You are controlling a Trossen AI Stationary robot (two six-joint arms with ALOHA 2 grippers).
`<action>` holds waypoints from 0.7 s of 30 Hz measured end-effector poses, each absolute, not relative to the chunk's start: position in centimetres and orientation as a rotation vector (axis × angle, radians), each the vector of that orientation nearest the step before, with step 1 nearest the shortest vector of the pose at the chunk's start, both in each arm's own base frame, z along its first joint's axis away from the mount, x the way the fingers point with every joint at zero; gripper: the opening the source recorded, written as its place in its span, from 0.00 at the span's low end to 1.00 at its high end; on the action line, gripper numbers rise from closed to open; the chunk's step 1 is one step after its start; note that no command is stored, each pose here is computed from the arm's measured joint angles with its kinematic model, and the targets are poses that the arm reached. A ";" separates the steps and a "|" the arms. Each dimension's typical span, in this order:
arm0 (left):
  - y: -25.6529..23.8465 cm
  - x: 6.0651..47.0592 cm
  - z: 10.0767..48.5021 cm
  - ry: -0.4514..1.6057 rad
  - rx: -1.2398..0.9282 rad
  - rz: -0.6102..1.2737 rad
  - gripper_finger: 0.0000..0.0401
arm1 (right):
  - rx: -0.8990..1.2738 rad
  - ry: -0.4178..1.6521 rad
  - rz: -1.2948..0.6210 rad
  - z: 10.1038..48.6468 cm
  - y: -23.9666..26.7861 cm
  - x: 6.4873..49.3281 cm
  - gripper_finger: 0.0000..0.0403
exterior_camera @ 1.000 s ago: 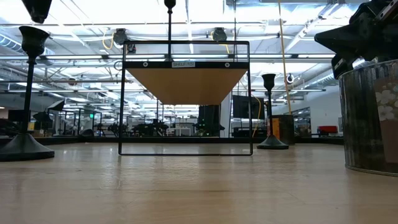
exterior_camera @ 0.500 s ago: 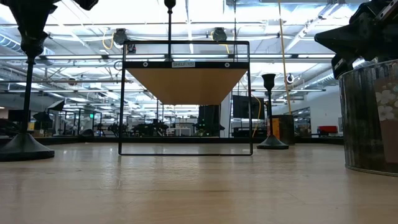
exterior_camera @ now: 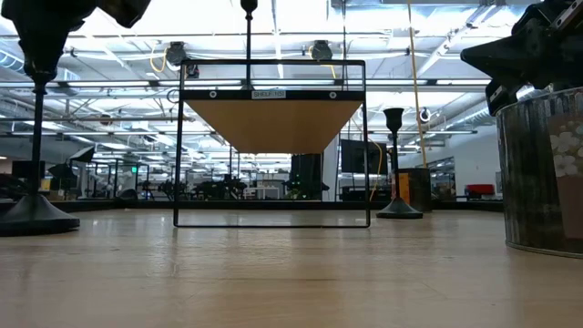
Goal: Pick & Place candle stick holders
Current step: Put the bottom black candle holder on the shelf
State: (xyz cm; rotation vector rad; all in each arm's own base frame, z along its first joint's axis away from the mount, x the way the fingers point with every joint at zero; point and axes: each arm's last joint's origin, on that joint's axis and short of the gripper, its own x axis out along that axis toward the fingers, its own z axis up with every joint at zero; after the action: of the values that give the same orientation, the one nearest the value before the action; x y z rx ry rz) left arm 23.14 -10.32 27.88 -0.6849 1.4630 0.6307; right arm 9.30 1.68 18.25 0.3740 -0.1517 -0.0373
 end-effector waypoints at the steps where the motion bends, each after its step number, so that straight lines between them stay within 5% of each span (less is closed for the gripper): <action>1: -10.3 23.2 27.9 1.461 -0.686 0.630 0.05 | 0.374 -0.152 -0.037 18.3 1.7 9.3 0.00; 11: -10.0 23.7 28.5 1.495 -0.692 0.541 0.05 | 0.379 -0.165 -0.035 18.4 1.7 9.3 0.00; 21: -10.6 24.7 33.9 1.368 -0.673 0.275 0.04 | 0.555 -0.345 0.020 20.1 1.6 8.8 0.00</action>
State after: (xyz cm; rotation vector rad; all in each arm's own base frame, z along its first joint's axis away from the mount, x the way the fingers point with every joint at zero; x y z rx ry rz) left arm 24.73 -10.59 33.88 -0.6729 1.3684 0.2750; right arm 8.84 1.56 20.12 0.5547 -0.3447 0.0200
